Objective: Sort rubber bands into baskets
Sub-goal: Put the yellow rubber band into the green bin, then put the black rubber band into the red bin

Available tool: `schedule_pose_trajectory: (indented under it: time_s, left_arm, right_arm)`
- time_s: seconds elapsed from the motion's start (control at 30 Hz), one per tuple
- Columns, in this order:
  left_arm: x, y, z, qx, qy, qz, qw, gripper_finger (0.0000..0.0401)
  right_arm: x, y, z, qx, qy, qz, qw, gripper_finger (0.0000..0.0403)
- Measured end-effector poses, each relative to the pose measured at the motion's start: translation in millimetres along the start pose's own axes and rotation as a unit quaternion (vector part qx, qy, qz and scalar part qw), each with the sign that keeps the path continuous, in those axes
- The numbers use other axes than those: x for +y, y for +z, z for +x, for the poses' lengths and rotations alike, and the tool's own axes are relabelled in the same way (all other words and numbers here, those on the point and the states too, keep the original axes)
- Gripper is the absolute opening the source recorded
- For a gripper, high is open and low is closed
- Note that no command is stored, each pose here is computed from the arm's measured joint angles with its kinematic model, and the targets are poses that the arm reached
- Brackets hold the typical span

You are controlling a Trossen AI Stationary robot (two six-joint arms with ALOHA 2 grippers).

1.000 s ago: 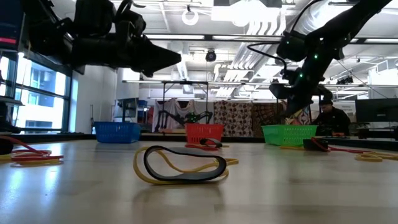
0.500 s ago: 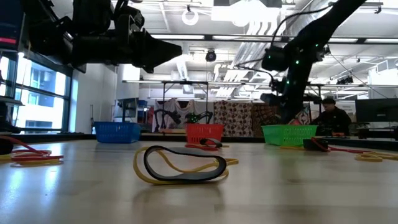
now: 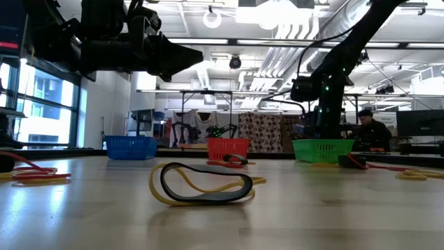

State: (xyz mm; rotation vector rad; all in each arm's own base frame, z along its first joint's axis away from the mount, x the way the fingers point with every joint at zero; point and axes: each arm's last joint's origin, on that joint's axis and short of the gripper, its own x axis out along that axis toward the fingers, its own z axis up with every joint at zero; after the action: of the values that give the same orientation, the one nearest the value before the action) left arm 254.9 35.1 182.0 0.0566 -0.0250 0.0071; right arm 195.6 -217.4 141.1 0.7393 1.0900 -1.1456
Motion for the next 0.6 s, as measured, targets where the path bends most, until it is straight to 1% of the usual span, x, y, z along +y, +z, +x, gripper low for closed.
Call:
schedule_pose_trajectory:
  time_s: [0.13, 0.37, 0.43, 0.5, 0.6]
  left_arm:
    - [0.0, 0.0, 0.0, 0.000, 0.000, -0.001, 1.000, 0.0062]
    - [0.0, -0.3, 0.0, 0.001, 0.000, -0.008, 1.000, 0.0062]
    - [0.0, -0.3, 0.0, 0.001, 0.000, -0.008, 1.000, 0.0062]
    - [0.0, -0.3, 0.0, 0.002, 0.000, -0.008, 1.000, 0.0062]
    - [0.0, -0.6, 0.0, 0.003, 0.000, -0.008, 1.000, 0.0062]
  right_arm:
    - [-0.7, 0.5, -4.8, -0.005, 0.005, -0.006, 1.000, 0.0046]
    - [-0.8, 0.3, -5.4, -0.004, 0.005, -0.019, 1.000, 0.0115]
    - [-0.4, 0.6, -8.7, -0.001, 0.004, -0.026, 1.000, 0.0129]
    - [2.5, 4.0, -17.4, -0.011, -0.004, -0.040, 0.999, 0.0133]
    - [9.3, 10.4, -40.6, -0.049, -0.026, -0.062, 0.997, 0.0124]
